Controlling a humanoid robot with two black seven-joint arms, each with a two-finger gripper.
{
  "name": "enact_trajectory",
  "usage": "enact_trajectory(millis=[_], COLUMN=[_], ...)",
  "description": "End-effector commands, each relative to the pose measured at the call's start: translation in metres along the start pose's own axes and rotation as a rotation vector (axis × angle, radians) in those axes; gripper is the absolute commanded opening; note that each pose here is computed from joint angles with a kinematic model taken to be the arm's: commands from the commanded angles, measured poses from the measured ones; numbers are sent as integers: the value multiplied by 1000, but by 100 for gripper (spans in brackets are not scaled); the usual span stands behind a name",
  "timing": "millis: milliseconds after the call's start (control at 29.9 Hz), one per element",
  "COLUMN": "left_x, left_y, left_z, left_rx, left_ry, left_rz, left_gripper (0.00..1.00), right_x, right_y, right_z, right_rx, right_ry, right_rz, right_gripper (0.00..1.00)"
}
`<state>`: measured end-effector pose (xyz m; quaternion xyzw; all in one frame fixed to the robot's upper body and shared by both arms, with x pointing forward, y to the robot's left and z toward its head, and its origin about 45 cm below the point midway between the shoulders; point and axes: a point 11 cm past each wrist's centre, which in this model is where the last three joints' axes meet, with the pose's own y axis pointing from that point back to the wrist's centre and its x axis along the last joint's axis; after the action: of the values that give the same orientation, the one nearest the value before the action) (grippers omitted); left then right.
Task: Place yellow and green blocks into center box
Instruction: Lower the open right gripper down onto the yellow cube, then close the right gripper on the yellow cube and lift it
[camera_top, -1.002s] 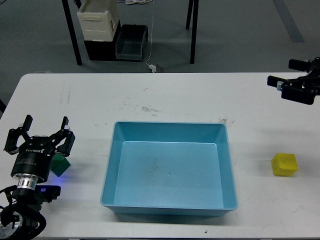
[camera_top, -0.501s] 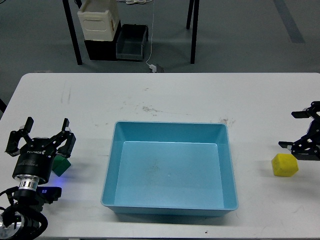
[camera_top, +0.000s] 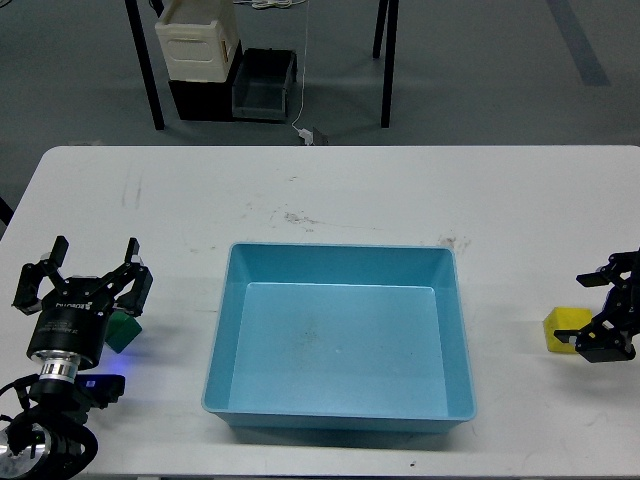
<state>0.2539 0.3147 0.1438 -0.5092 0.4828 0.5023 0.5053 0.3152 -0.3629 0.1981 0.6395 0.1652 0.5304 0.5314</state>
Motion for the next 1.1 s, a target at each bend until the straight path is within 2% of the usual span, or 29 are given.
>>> enact_trajectory(millis=[0,334,1069], left_x=[0,1,4], left_y=[0,0,1], left_z=[0,2,3], left_rx=[0,-4,-7], left_ry=[0,-4,-6], left_rz=[1,5,13], left_gripper=[100,100,100], right_x=[1,8,-19], right_y=[-16,-44,-28], right_z=[-3,-17,-8], right_rx=[21,81,51], right_ry=[-2,30,8], right_rz=[-7,-33,-115], right_gripper=[99,98,97])
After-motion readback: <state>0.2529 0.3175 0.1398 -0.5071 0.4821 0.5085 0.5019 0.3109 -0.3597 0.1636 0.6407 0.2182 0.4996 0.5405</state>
